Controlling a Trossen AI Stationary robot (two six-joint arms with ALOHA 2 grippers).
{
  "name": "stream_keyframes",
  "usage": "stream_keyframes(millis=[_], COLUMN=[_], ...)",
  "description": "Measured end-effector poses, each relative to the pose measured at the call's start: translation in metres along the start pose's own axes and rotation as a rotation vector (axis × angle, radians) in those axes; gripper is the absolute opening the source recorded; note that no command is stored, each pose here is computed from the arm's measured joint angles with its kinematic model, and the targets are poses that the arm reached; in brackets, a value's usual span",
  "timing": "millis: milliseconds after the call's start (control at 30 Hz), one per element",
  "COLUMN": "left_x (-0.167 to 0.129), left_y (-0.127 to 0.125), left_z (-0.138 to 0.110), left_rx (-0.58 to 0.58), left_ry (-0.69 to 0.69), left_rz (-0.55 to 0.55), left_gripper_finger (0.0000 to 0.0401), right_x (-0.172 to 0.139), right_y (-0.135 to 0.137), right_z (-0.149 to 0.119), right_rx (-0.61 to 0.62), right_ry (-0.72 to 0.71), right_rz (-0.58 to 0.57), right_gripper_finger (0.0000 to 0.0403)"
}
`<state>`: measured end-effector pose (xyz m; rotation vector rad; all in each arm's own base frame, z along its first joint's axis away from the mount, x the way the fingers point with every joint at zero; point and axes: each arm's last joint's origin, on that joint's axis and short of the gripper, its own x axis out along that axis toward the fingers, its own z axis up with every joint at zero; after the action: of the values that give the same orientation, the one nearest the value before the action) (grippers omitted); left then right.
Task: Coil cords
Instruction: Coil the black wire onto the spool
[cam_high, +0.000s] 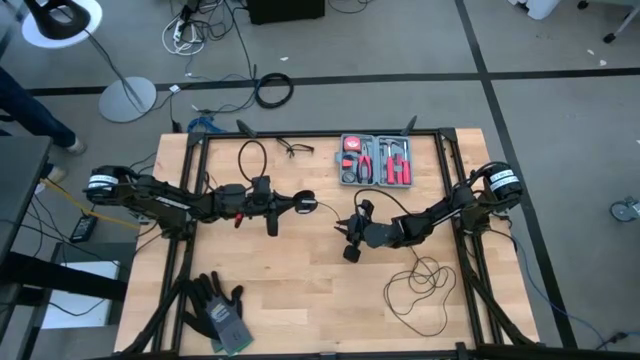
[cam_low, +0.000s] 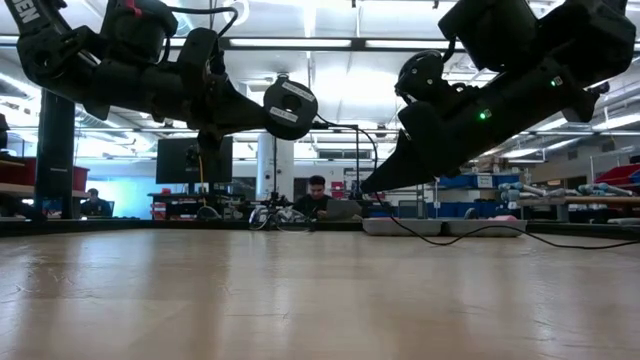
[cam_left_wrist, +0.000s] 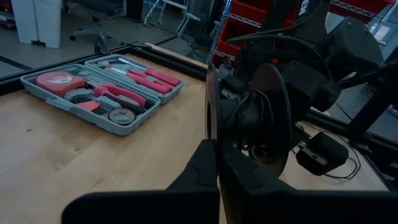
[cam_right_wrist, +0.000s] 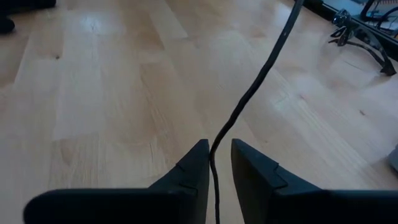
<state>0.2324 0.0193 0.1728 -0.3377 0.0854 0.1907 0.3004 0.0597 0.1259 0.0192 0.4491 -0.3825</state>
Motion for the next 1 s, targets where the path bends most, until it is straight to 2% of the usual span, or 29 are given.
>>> stream_keyframes(millis=[1000], left_x=[0.0000], left_y=[-0.0001], left_z=[0.0004], left_rx=[-0.001], left_ry=[-0.005], left_rz=[0.000], left_gripper_finger=[0.0001], right_x=[0.0000], right_y=[0.0000], right_z=[0.0002], right_rx=[-0.009], right_ry=[-0.002], right_rz=[0.001], right_gripper_finger=[0.0066])
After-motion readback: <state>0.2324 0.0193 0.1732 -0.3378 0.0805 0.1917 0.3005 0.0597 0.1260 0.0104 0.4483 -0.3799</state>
